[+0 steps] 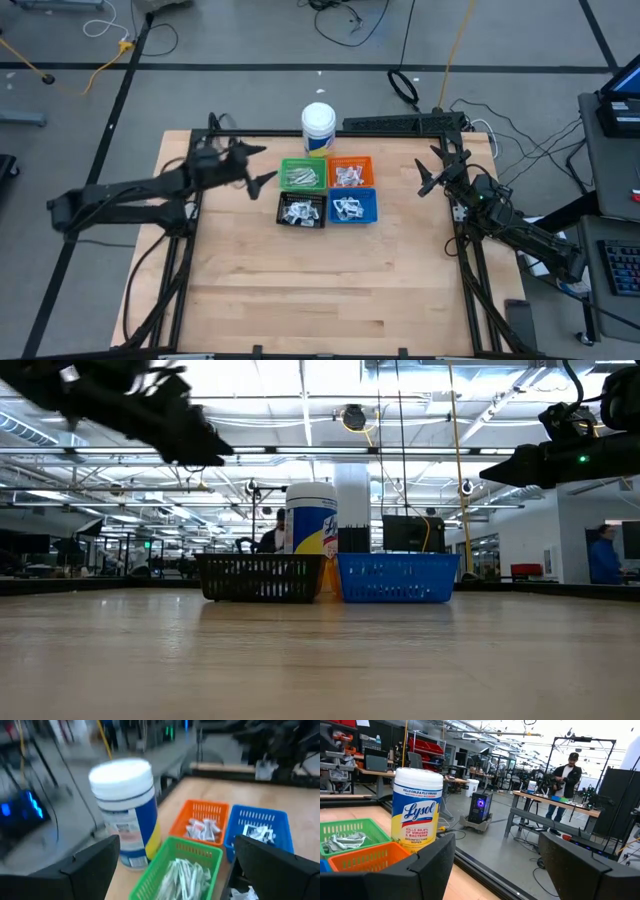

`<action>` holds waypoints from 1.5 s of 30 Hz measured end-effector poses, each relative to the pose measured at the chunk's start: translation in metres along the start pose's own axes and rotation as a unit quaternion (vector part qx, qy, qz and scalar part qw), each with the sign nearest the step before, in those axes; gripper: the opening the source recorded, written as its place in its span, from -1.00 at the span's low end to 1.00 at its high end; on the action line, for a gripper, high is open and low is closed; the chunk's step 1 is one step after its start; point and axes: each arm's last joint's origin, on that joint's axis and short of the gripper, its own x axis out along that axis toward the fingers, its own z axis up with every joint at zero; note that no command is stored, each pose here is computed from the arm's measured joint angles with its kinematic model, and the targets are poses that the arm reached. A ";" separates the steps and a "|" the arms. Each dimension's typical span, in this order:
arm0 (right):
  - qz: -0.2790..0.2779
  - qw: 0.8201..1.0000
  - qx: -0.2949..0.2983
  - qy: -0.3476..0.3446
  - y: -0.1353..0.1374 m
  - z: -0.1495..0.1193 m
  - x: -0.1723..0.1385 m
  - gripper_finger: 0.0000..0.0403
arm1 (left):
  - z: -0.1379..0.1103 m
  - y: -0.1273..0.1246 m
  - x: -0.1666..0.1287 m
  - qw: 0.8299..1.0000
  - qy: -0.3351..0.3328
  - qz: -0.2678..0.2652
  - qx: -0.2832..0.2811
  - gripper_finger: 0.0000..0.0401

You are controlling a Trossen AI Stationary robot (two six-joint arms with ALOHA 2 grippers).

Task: Pick & Place First Aid Supplies
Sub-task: Return to home position

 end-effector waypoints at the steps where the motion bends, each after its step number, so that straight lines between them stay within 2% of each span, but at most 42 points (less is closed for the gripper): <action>1: 0.000 1.000 0.000 0.000 0.000 0.000 0.000 0.38 | -0.008 -0.001 -0.006 1.000 -0.020 0.002 0.009 0.98; 8: 0.000 1.000 0.000 0.000 0.000 0.000 0.000 0.38 | -0.062 -0.004 -0.037 0.995 -0.099 0.008 0.007 0.98; 15: 0.000 1.000 0.000 0.000 0.000 0.000 0.000 0.38 | -0.089 -0.006 -0.049 0.993 -0.115 0.008 -0.007 0.98; 19: 0.000 1.000 0.000 0.000 0.000 0.000 0.000 0.38 | -0.089 -0.005 -0.053 0.992 -0.126 0.015 -0.002 0.98; 27: 0.000 1.000 0.000 0.000 0.000 0.000 0.000 0.38 | -0.087 0.004 -0.064 0.986 -0.149 0.074 -0.007 0.98; 33: 0.000 1.000 0.000 0.000 0.000 0.000 0.000 0.38 | -0.092 0.009 -0.069 0.986 -0.133 0.096 -0.030 0.98; 39: 0.000 1.000 0.000 0.000 0.000 0.000 0.000 0.38 | -0.092 0.013 -0.076 0.981 -0.148 0.123 -0.016 0.98; 45: 0.000 1.000 0.000 0.000 0.000 0.000 0.000 0.38 | -0.095 0.015 -0.079 0.980 -0.142 0.135 -0.037 0.98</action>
